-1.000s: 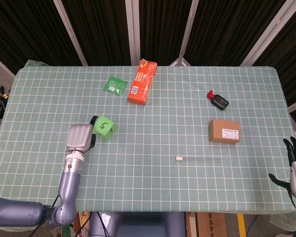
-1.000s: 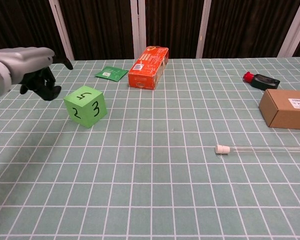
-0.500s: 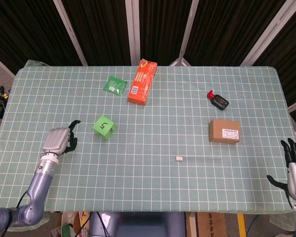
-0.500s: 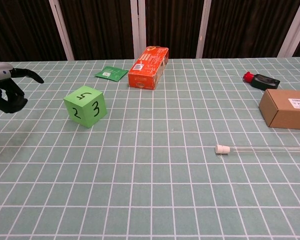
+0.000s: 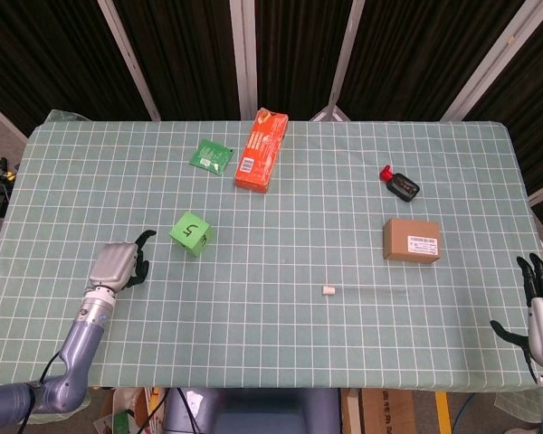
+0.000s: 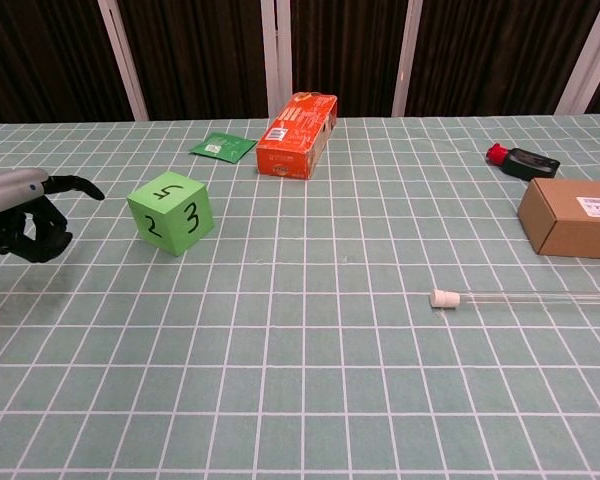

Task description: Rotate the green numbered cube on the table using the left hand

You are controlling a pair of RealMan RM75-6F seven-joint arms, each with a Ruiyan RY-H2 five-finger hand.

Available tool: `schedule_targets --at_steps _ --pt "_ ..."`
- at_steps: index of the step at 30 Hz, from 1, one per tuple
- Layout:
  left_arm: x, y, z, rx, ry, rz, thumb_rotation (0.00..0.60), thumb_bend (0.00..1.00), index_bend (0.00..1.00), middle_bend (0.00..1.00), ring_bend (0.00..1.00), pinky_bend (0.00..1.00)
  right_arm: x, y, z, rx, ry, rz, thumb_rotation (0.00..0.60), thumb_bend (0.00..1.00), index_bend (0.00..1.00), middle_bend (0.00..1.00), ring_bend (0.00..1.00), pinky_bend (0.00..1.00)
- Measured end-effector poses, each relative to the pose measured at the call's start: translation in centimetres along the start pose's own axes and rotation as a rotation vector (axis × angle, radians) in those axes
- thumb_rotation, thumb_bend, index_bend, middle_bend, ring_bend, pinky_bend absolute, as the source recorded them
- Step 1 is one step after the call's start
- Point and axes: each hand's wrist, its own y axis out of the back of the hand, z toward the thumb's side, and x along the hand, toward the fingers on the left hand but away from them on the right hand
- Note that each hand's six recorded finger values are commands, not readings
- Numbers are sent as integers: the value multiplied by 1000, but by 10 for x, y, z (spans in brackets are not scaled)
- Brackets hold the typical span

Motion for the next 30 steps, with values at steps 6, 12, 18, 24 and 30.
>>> schedule_targets --at_steps 6,12,18,24,30 --pt "7 -7 10 -5 -4 -2 600 686 168 683 539 689 0 0 0 1 1 -2 600 45 65 0 0 0" --pt "13 -10 24 -9 -21 8 600 686 168 675 533 689 0 0 0 0 -3 -3 600 45 65 0 0 0" --pt "15 -15 32 2 -26 9 600 686 168 674 532 689 0 1 -1 -2 -7 -4 600 45 65 0 0 0" --pt "15 -20 36 10 -32 -4 600 687 168 674 532 689 0 2 -1 -7 -11 -10 600 45 65 0 0 0" --pt "11 -21 45 14 -54 -7 600 686 168 674 532 689 1 3 -2 -10 -10 -8 600 45 65 0 0 0"
